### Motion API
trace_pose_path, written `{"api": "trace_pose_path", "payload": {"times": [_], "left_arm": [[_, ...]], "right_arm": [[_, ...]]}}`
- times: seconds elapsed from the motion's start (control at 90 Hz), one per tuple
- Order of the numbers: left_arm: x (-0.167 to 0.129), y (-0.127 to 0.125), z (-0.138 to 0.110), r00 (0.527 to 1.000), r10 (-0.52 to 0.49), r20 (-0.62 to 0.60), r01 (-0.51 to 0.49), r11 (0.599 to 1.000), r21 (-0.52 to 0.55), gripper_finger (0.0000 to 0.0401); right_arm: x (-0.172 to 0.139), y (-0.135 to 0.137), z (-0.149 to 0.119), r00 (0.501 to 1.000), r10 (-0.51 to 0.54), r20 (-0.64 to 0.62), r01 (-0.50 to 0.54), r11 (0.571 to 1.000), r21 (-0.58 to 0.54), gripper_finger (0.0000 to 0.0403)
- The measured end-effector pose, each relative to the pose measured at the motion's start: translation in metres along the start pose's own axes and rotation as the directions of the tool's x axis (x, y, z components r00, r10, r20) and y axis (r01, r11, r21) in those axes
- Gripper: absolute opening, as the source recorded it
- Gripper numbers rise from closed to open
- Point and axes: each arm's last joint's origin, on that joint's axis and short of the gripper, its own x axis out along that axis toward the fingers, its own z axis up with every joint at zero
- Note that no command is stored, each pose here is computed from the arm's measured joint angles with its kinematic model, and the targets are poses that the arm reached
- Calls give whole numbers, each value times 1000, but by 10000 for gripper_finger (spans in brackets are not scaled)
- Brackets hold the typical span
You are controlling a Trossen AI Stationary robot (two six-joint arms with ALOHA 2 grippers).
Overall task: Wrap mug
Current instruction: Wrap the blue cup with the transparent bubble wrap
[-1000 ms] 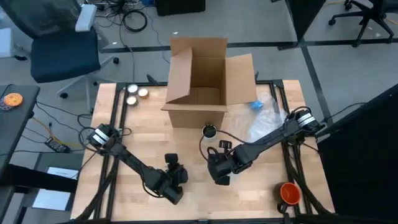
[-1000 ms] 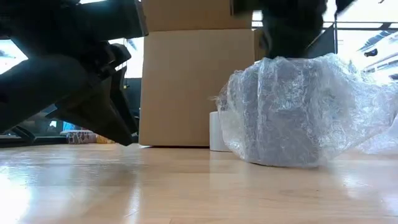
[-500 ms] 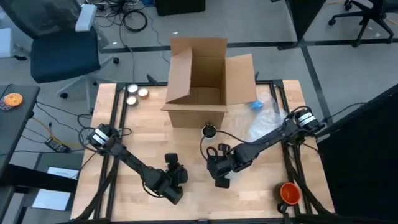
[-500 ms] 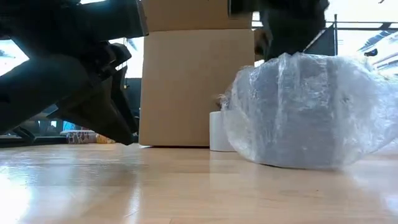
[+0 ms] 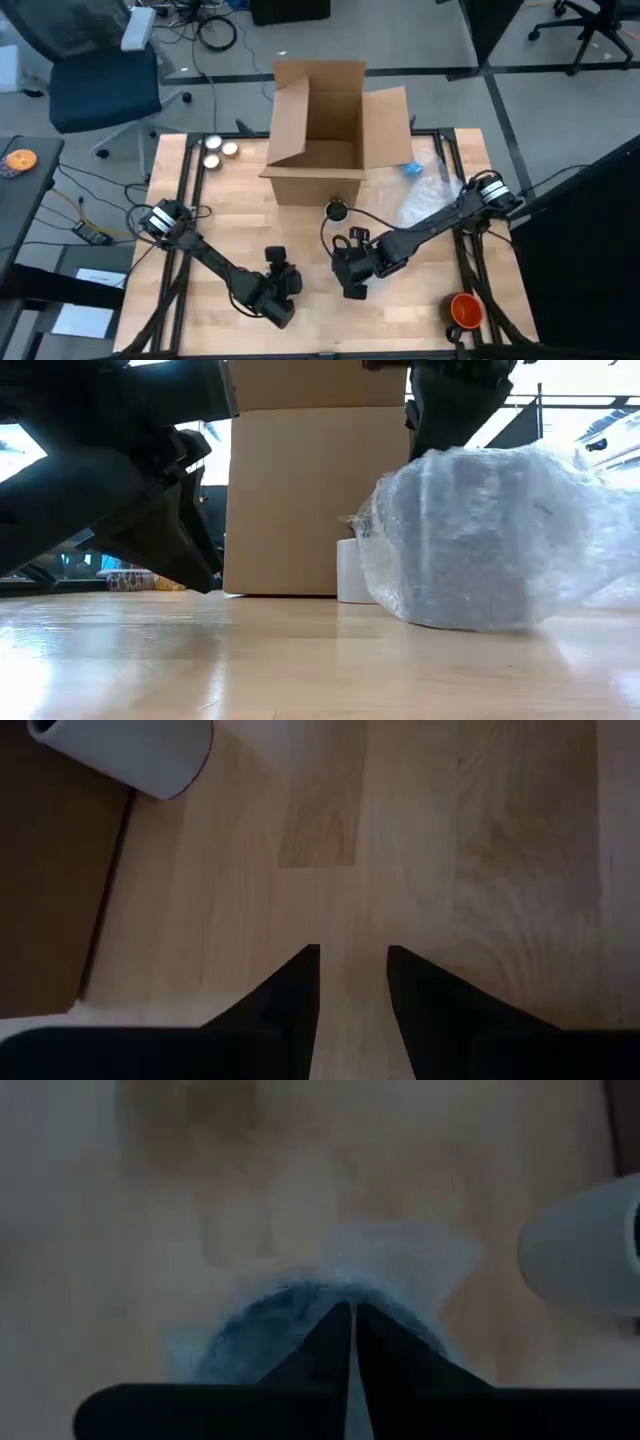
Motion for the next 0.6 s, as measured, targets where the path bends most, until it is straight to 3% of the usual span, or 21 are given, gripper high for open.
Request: {"api": "trace_pose_path", "payload": {"times": [0.389,0.6], "left_arm": [[0,0,0,1000,1,0,-1,1000,0,105],[0,1,-2,1000,13,-18,-13,1000,21,105]], "right_arm": [[21,-2,-15,998,-2,55,0,999,35,0],[-2,2,-7,998,31,56,-32,999,17,0]]}}
